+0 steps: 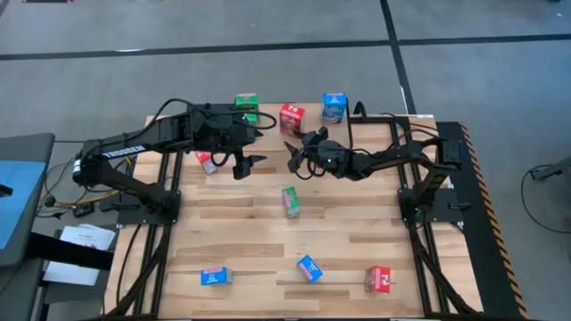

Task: Stack cereal on shelf
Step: Put the bottom left red cereal box on the shelf

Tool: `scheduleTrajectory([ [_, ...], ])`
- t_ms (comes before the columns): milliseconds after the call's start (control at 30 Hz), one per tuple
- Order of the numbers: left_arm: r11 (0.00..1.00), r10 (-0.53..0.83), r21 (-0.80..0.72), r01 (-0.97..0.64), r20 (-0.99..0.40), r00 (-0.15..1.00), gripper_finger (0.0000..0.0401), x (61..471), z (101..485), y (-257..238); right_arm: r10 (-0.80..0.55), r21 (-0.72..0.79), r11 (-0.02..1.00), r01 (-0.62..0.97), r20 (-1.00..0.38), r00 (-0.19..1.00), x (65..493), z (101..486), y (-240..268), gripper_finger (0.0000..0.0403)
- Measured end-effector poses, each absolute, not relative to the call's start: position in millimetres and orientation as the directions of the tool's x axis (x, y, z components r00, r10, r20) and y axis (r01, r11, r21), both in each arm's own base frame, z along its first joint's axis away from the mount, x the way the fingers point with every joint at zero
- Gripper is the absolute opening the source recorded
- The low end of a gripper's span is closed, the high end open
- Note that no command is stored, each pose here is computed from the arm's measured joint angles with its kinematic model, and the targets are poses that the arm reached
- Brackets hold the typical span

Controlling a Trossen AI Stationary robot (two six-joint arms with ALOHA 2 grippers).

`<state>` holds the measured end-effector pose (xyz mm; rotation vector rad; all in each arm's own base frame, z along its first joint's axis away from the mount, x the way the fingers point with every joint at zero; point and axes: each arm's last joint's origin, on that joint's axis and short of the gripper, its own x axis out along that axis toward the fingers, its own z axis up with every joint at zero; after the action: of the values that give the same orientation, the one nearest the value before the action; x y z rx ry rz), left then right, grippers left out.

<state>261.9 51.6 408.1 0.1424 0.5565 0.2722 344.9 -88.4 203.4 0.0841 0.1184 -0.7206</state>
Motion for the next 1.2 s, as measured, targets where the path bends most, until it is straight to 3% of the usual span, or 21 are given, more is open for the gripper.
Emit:
scheduleTrajectory([
  [233,0.954,0.292,0.206,-0.216,-0.501,0.815,0.0313,261.9,408.1,51.6,-0.666,0.055,0.733,0.678,-0.142,0.732,343.0,202.8,-94.9,0.0256],
  [600,0.954,0.292,0.206,-0.216,-0.501,0.815,0.0313,261.9,408.1,51.6,-0.589,0.036,0.799,0.600,-0.157,0.793,350.4,201.1,-60.7,0.0256],
  [867,0.955,0.292,0.206,-0.215,-0.501,0.815,0.0313,261.9,408.1,51.5,-0.547,0.072,0.830,0.553,-0.084,0.833,355.1,210.3,-42.9,0.0256],
  [1200,0.955,0.292,0.205,-0.216,-0.502,0.814,0.0313,261.8,408.0,51.6,-0.494,-0.234,0.840,0.489,0.041,0.869,374.7,254.6,-13.6,0.0256],
])
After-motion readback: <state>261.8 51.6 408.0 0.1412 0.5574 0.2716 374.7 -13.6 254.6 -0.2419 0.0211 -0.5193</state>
